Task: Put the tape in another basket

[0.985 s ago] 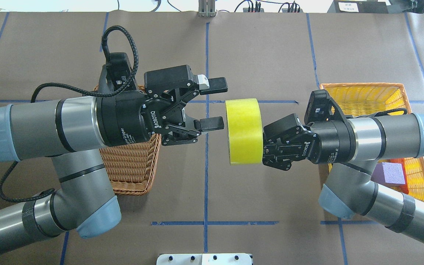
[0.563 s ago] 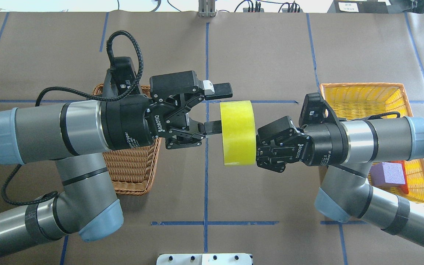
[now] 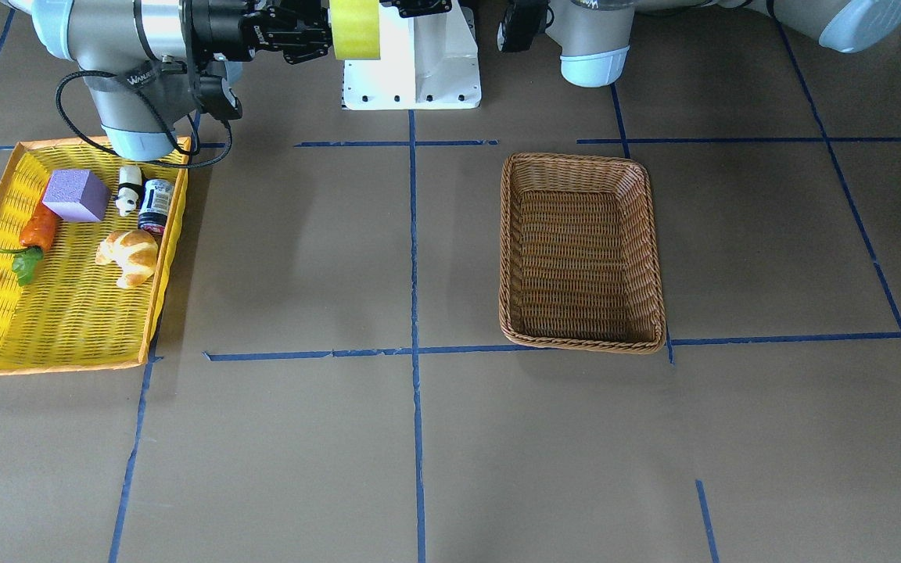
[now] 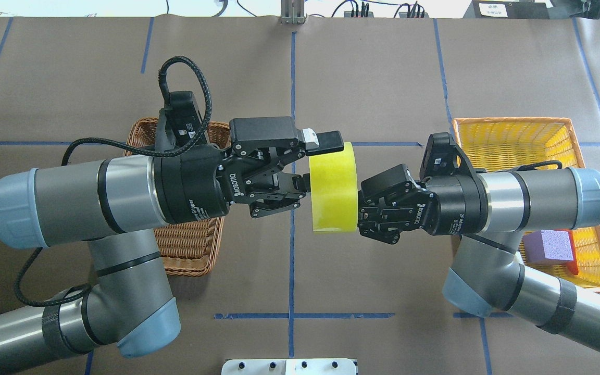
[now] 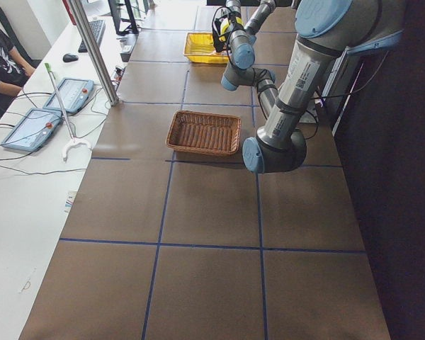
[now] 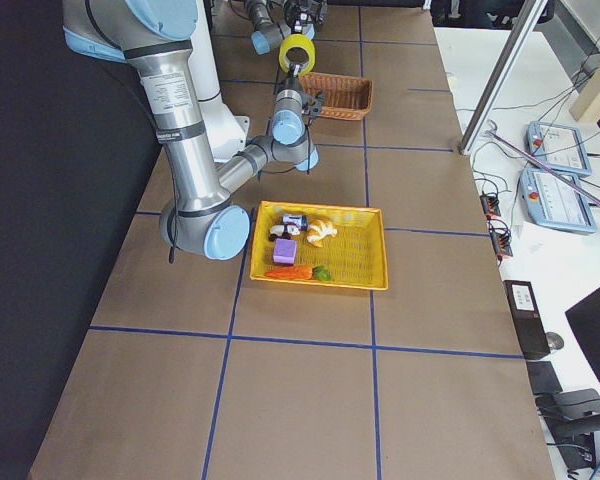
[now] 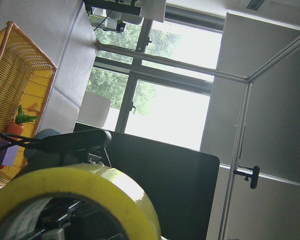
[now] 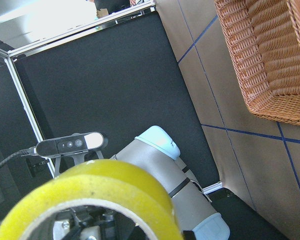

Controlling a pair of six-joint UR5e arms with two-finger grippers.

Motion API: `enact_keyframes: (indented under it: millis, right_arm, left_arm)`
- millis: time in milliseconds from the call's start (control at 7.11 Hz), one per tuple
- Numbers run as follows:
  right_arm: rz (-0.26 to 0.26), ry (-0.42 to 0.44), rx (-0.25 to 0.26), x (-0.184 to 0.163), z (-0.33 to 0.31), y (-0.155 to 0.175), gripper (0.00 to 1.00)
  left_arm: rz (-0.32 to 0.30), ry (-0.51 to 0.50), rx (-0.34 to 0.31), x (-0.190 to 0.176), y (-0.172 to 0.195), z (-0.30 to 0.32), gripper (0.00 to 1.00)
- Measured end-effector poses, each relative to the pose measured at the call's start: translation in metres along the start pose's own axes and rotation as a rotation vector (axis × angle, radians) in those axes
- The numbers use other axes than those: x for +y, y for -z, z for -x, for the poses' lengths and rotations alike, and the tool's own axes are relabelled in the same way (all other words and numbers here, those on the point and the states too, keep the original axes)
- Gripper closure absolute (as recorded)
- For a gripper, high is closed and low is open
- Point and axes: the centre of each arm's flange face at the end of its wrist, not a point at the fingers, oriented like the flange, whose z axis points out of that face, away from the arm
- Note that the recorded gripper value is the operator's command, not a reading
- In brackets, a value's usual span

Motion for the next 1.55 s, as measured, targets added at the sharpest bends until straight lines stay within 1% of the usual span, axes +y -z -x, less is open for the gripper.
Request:
enact_keyframes:
  millis: [281, 563, 704, 844, 985, 1126, 1267, 1407, 1548]
  right_arm:
    - [0.000, 0.018, 0.000, 0.000, 0.000, 0.000, 0.00]
    - [-0.002, 0.045, 0.005, 0.000, -0.003, 0.003, 0.00]
    - [-0.004, 0.053, 0.005, -0.001, -0.004, 0.006, 0.00]
    - [-0.009, 0.059, 0.003, -0.003, -0.006, 0.015, 0.00]
    - [-0.028, 0.065, 0.004, -0.007, -0.007, 0.028, 0.00]
    - [-0.074, 0.073, 0.018, -0.017, -0.005, 0.044, 0.00]
    - [-0.152, 0.093, 0.056, -0.034, -0.001, 0.069, 0.00]
    - [-0.242, 0.135, 0.122, -0.052, 0.001, 0.098, 0.00]
    - [-0.322, 0.188, 0.210, -0.067, 0.000, 0.129, 0.00]
  left_arm:
    - [0.011, -0.053, -0.004, 0.008, 0.000, 0.005, 1.00]
    - [0.013, -0.066, -0.004, 0.009, 0.001, 0.006, 1.00]
    - [0.016, -0.084, 0.006, 0.010, 0.003, 0.002, 1.00]
    - [0.009, -0.111, 0.007, 0.007, 0.008, -0.002, 1.00]
    - [-0.018, -0.129, -0.026, -0.002, 0.019, 0.003, 1.00]
    - [-0.068, -0.135, -0.104, -0.019, 0.032, 0.017, 1.00]
    - [-0.134, -0.131, -0.224, -0.040, 0.035, 0.030, 1.00]
    - [-0.197, -0.138, -0.375, -0.059, 0.032, 0.042, 1.00]
    - [-0.244, -0.176, -0.541, -0.076, 0.028, 0.055, 1.00]
